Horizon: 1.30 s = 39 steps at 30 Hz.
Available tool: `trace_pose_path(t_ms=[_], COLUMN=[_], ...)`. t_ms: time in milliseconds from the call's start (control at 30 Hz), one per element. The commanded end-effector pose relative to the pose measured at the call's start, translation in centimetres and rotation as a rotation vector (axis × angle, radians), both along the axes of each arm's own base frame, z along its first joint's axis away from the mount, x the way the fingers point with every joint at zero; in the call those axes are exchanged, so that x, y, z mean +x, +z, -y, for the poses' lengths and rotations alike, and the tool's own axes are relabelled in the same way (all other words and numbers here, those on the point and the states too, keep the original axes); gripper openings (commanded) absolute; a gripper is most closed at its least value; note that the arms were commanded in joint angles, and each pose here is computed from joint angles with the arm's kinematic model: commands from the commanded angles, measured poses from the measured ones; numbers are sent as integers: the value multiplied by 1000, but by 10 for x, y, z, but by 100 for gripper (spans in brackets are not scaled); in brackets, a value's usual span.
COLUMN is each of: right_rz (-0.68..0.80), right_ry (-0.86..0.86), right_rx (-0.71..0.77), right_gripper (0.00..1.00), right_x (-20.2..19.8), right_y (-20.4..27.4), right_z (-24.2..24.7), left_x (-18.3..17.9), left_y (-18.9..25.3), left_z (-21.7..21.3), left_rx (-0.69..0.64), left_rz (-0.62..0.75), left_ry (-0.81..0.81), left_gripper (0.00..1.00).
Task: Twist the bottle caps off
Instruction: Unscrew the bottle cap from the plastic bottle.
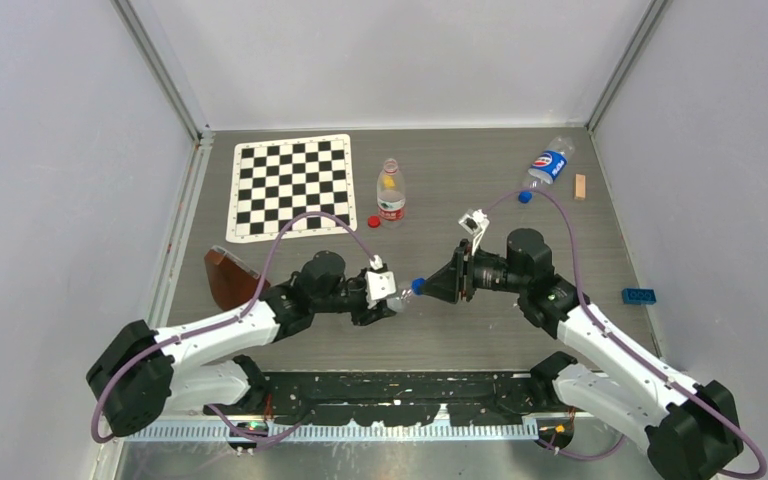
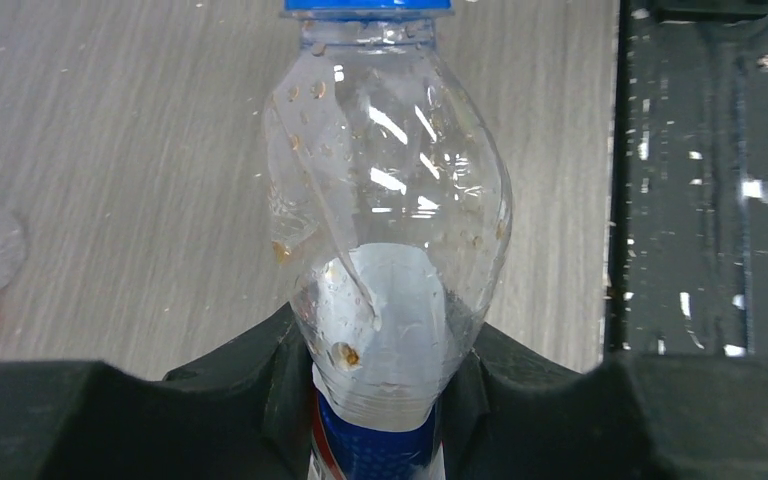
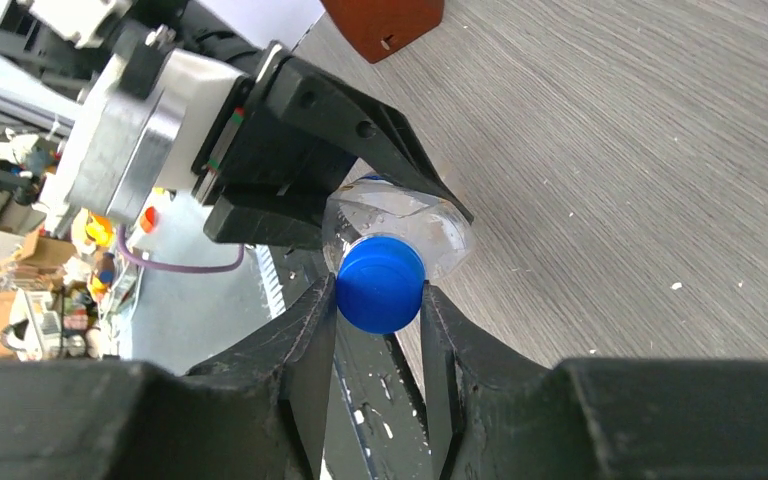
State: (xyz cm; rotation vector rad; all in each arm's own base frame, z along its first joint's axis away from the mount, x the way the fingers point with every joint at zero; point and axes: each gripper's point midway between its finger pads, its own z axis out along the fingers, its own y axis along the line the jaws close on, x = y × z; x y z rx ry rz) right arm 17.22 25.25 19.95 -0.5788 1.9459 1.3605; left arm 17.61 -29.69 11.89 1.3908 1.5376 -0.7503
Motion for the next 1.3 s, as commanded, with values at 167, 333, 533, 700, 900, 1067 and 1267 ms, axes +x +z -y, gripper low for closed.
trace_pose_path(t_ms=[167,333,533,700,900,1067,1267], right_rz=[148,126,68,-17,-69,-92,-116], right_ry=[154,77,-127,-134,-120,-112,-103], right_rx=[-26,-109,-150,-106,-58,-10,5], right_gripper=[1,7,61,64,64,64,52], right_x=[-24,-8,24,30,36,40,42], right_y=[7,0,16,28,34,41,39], right_z=[-21,-20,-12,-22,-30,-34,-32], left_x=[-19,-8,23,30,32,36,39], left_y=[54,53,37,41,35,27,21], left_z=[12,6,-14,-22,-24,-23,-22], left_rx=[-154,-136,-59,-58,-16,39,70], left_rz=[-102,-76,38,114,149,159,167], left_ry=[-128,-71,108,156,162,178,190], left_gripper=[6,6,7,6,5,5,5])
